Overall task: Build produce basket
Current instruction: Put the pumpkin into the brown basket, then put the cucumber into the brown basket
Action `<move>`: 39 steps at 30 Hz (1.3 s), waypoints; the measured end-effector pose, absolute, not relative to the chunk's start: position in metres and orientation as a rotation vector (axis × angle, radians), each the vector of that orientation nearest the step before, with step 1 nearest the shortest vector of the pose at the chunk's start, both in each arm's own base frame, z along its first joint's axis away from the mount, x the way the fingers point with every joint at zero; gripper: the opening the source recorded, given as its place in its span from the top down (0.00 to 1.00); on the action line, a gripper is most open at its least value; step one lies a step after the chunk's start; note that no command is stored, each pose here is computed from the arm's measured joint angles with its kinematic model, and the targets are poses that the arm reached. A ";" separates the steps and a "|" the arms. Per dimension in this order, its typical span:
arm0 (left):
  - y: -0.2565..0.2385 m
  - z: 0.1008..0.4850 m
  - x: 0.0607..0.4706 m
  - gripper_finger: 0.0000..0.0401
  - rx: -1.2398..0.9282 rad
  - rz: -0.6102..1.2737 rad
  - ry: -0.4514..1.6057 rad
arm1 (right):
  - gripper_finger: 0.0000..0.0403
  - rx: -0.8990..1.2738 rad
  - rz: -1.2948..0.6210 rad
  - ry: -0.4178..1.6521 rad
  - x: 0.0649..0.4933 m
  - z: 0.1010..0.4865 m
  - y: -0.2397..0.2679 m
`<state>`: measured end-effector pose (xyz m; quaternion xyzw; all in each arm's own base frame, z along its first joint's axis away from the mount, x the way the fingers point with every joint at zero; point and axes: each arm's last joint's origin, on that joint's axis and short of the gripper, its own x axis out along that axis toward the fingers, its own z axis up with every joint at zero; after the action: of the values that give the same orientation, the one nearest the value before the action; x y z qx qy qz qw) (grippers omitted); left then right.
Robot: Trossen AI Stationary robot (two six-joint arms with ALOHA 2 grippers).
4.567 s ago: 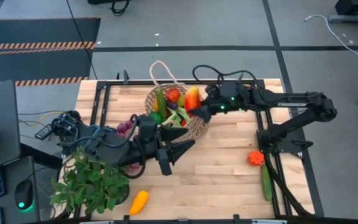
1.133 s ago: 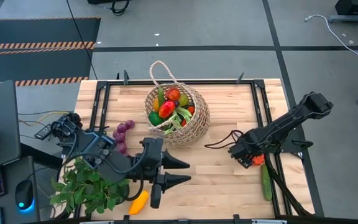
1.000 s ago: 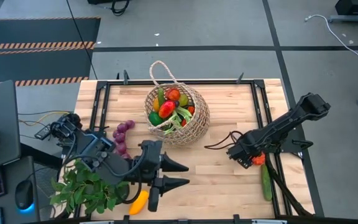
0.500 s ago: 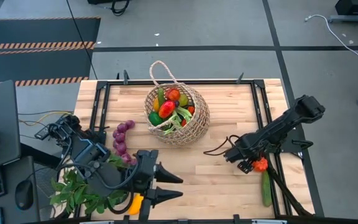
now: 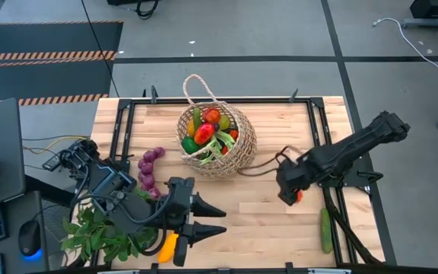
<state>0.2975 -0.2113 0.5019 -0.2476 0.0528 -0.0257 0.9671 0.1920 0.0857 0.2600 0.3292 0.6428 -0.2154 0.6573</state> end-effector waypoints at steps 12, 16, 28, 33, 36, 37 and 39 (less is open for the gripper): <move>-0.181 0.503 0.314 0.57 -0.494 0.066 0.069 | 0.14 0.534 -0.329 0.671 0.238 0.381 0.053; -0.175 0.506 0.318 0.57 -0.519 0.083 0.045 | 0.14 0.500 -0.342 0.565 0.257 0.392 0.032; -0.170 0.510 0.321 0.57 -0.549 0.087 -0.002 | 0.13 0.333 -0.353 0.485 0.293 0.387 -0.013; -0.161 0.510 0.326 0.57 -0.549 0.113 -0.009 | 0.10 0.320 -0.353 0.519 0.300 0.379 -0.024; -0.158 0.510 0.327 0.57 -0.550 0.124 -0.012 | 0.06 0.329 -0.342 0.527 0.301 0.378 -0.030; -0.157 0.510 0.328 0.57 -0.550 0.126 -0.013 | 0.05 0.330 -0.337 0.532 0.301 0.377 -0.032; -0.156 0.510 0.328 0.57 -0.549 0.129 -0.012 | 0.02 0.332 -0.322 0.539 0.301 0.377 -0.034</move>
<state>0.3280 -0.1565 0.5101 -0.2708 -0.0060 0.0635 0.9605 0.3008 -0.0342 0.3770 0.1626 0.2637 -0.1579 0.9376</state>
